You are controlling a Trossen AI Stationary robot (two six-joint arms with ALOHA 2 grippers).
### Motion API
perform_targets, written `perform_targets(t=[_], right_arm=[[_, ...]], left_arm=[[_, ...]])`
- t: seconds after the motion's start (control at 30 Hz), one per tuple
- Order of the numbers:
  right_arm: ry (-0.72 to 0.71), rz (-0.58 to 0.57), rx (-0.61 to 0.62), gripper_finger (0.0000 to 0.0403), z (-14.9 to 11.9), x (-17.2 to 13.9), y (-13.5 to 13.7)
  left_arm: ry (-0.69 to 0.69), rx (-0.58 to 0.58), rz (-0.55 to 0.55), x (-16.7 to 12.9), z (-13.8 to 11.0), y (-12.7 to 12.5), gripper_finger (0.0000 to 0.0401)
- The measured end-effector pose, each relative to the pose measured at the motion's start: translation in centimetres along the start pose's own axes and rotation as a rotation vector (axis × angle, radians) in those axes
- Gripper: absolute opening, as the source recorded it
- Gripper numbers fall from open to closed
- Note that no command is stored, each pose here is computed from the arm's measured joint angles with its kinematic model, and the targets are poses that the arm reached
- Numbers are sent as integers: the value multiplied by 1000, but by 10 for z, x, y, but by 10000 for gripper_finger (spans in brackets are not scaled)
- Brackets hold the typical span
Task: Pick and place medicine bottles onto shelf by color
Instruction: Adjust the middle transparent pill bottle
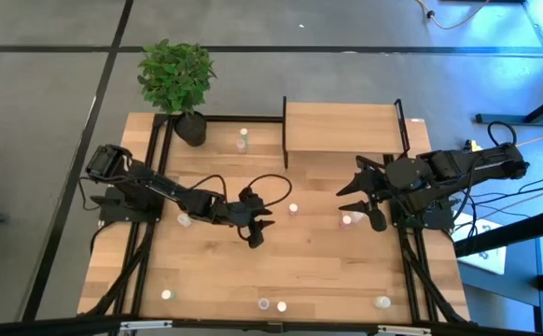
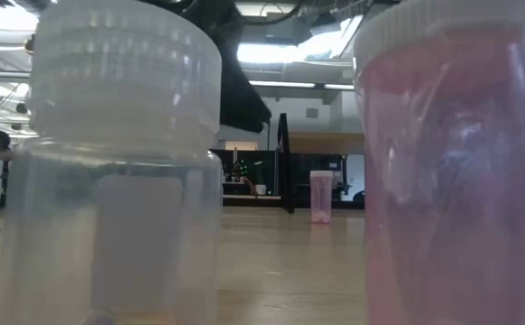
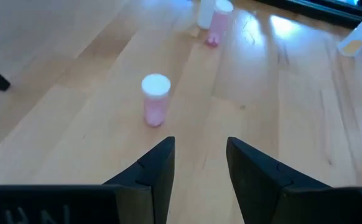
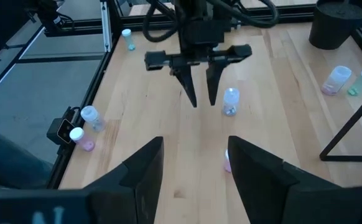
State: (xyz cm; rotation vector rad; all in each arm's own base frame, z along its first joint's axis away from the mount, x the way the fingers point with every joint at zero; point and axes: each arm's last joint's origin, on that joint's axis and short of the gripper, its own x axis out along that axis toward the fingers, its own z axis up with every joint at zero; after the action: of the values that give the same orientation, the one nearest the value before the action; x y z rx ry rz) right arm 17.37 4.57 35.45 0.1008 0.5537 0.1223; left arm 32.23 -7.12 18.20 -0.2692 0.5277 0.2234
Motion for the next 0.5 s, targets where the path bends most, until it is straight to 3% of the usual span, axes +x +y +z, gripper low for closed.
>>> perform_targets(t=[0.17,0.5], right_arm=[[-12,-15,2,182,1,0,0],[-20,-58,1,182,1,0,-2]], left_arm=[[-38,44,-56,18,-7,-5,139],[-23,55,-38,25,-6,6,139]])
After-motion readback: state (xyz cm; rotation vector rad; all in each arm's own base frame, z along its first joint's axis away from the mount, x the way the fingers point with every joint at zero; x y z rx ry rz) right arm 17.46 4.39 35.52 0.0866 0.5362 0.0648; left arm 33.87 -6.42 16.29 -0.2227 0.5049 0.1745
